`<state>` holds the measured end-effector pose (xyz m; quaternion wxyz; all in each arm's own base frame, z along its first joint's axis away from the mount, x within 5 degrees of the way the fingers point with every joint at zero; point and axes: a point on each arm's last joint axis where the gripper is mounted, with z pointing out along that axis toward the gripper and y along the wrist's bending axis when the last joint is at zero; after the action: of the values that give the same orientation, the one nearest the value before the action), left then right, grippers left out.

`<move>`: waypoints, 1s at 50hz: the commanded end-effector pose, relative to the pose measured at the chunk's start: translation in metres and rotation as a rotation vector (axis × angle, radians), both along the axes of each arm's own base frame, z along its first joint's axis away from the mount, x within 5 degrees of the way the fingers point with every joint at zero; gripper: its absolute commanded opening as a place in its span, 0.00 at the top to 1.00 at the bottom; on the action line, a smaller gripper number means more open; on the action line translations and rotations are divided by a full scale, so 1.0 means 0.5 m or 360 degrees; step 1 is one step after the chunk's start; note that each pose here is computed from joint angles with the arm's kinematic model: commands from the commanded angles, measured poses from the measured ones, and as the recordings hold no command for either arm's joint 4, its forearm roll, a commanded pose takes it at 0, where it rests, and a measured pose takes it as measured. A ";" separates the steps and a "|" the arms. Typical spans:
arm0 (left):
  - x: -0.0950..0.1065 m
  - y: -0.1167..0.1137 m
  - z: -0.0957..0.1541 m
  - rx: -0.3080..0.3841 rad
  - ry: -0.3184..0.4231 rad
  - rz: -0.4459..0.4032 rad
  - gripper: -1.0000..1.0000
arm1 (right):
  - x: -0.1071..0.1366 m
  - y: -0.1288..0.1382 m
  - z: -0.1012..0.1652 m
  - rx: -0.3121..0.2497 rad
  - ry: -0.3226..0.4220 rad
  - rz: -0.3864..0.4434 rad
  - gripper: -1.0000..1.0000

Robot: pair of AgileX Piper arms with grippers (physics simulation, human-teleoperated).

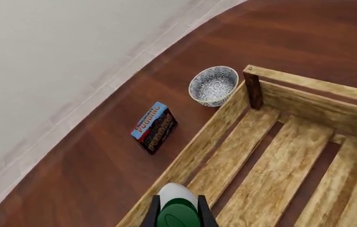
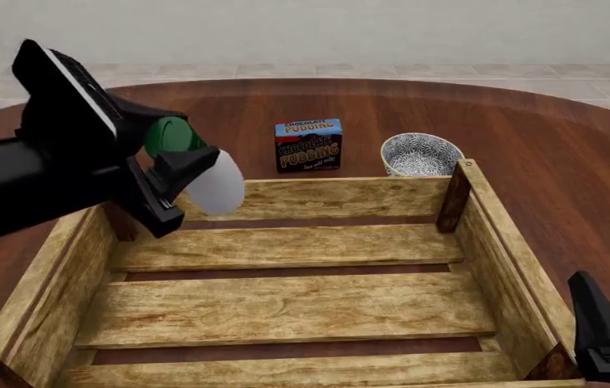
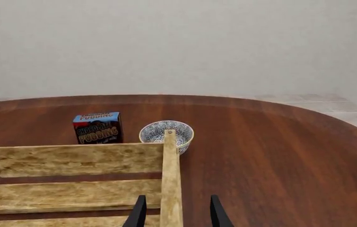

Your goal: Pick up the salad dressing and put it in the tray.

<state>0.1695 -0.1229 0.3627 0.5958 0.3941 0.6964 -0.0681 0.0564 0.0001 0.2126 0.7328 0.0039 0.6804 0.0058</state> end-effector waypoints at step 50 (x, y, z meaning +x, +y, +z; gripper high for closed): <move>0.058 -0.088 -0.073 0.0125 0.0342 -0.0066 1.00 | 0.000 0.000 -0.001 -0.0005 0.0005 -0.0001 0.00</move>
<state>0.1917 -0.1645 0.3284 0.5084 0.4260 0.7420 -0.0976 0.0565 0.0001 0.2123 0.7319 0.0033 0.6814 0.0047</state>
